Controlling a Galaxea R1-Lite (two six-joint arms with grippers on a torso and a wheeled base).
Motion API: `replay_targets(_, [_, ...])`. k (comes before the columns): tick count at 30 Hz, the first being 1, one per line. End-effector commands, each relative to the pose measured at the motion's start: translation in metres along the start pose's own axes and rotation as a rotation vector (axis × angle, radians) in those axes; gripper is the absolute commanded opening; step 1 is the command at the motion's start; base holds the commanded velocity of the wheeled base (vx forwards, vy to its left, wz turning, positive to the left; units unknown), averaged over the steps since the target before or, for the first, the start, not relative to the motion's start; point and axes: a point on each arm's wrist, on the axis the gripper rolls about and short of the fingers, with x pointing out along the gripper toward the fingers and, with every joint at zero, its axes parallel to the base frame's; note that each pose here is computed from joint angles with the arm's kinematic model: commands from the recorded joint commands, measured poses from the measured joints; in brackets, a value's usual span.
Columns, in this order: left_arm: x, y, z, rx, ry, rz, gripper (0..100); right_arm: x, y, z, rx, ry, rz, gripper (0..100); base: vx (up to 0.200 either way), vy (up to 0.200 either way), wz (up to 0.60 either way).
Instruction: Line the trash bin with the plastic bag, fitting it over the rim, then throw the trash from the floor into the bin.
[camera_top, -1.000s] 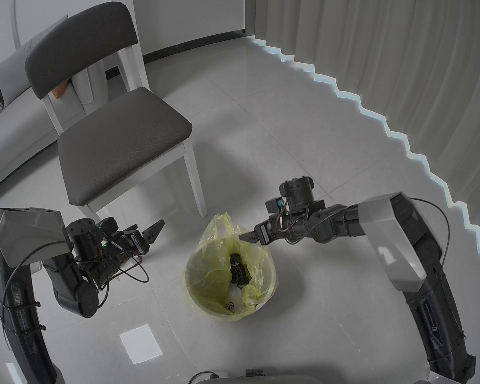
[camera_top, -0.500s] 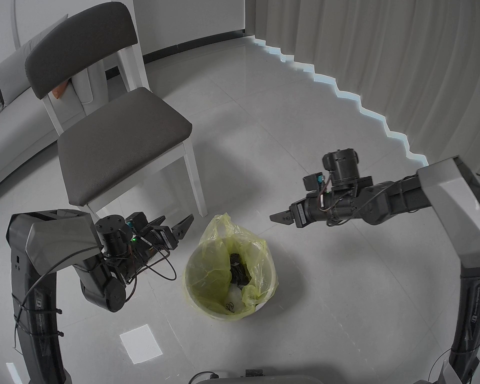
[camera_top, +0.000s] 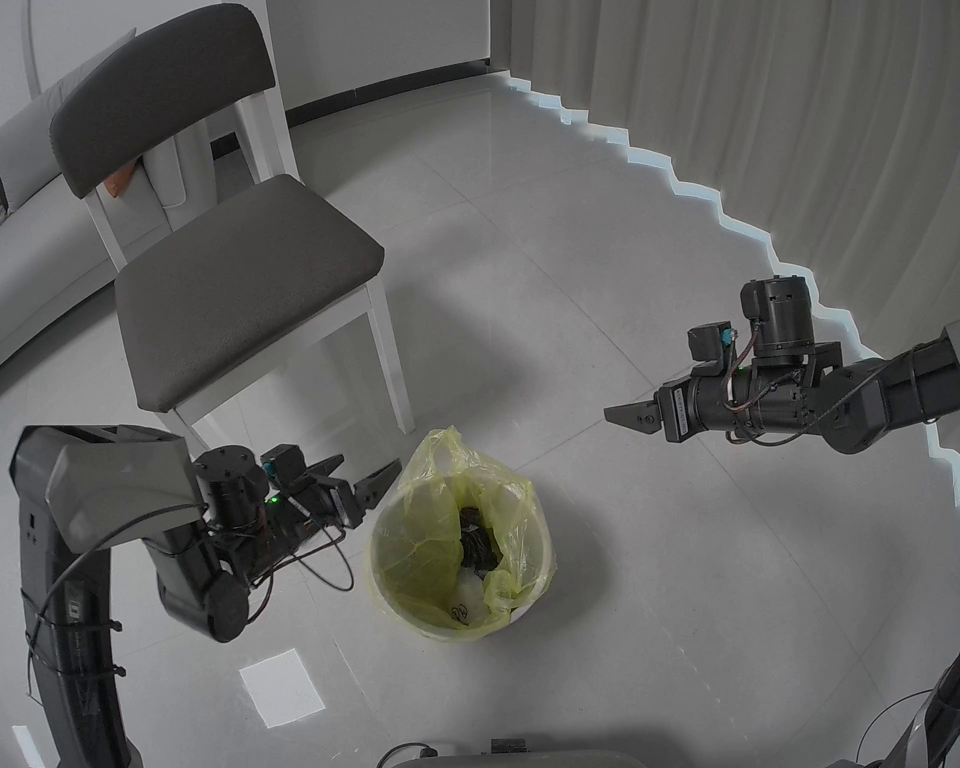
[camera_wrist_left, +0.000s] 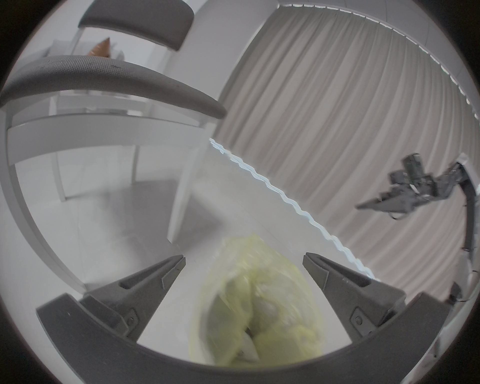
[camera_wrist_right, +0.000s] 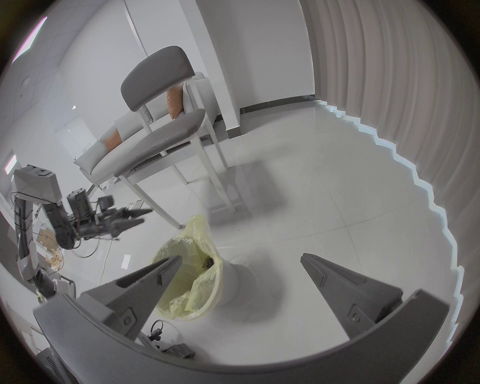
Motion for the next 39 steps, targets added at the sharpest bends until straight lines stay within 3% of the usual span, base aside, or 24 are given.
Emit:
replay_targets(1, [-0.097,-0.016,0.043,0.006,0.041,-0.190,100,-0.022,0.007,0.009,0.007,-0.042,-0.031,100,0.000,0.000,0.00])
replay_targets(7, [-0.142,-0.009,0.063,0.039,0.030,-0.326,100,-0.022,0.006,0.008,0.072,-0.043,-0.032,100,0.000,0.000,0.00])
replay_targets(16, [-0.129,0.001,0.059,0.043,0.045,-0.349,100,-0.022,0.007,0.008,0.064,-0.038,-0.032,100,0.156,0.000,0.00])
replay_targets(20, [-0.102,0.004,0.043,0.023,0.087,-0.380,100,-0.024,0.007,0.009,0.062,-0.039,-0.032,100,0.100,0.000,0.00])
replay_targets(28, [-0.044,0.017,0.004,0.006,0.128,-0.339,100,-0.028,0.008,0.008,0.060,-0.026,-0.032,100,0.000,0.000,0.00])
replay_targets(35, [0.009,0.032,-0.028,0.025,0.118,-0.377,100,-0.028,0.008,0.008,0.053,-0.026,-0.032,100,0.000,0.000,0.00])
replay_targets(39, [0.027,0.030,-0.033,0.034,0.100,-0.406,100,-0.028,0.008,0.008,0.054,-0.027,-0.034,100,0.000,0.000,0.00])
